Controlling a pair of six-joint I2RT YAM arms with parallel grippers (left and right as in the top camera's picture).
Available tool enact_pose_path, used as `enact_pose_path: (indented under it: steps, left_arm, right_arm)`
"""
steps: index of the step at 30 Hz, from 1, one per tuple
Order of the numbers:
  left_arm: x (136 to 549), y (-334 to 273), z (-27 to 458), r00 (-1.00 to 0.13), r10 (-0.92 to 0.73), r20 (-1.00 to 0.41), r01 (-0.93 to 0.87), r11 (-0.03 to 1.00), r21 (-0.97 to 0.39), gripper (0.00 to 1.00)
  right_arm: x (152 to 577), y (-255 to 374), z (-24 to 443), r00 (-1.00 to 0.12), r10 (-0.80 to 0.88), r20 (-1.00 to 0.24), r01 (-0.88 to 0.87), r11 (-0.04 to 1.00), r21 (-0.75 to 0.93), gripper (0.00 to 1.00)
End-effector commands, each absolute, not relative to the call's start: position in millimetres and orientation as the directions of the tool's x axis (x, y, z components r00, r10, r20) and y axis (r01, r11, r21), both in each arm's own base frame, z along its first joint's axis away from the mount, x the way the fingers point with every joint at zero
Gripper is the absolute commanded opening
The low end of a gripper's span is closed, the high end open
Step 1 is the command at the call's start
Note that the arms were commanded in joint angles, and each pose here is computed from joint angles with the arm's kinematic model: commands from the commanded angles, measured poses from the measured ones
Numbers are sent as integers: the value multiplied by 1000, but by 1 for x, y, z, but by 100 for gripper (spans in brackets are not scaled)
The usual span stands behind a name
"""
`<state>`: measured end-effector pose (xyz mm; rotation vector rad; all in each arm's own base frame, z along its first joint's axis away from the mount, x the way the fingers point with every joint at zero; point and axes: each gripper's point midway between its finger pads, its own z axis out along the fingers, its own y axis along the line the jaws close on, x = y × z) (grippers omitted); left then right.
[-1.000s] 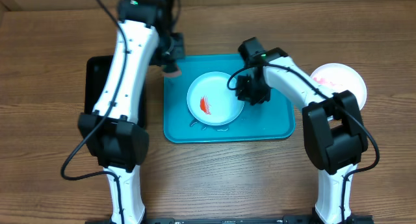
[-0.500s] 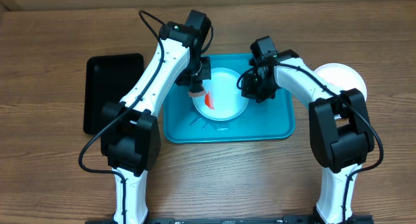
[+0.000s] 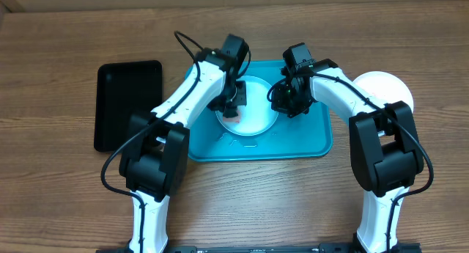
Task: Clean dirty plates on tray and stack at the side
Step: 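Bring the sponge in the left gripper down onto the second plate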
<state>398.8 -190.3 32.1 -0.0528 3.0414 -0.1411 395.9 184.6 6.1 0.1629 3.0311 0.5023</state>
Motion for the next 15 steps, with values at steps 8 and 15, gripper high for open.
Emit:
enact_pose_path:
  steps: [8, 15]
  left_arm:
    - [369, -215, -3, -997, 41, -66, 53, 979, -195, 4]
    - [353, -259, 9, -970, 233, -73, 243, 881, -405, 4]
  right_arm:
    - [380, 186, -5, -995, 101, -7, 94, 950, 298, 4]
    - [380, 186, -5, -995, 101, -7, 94, 950, 298, 4]
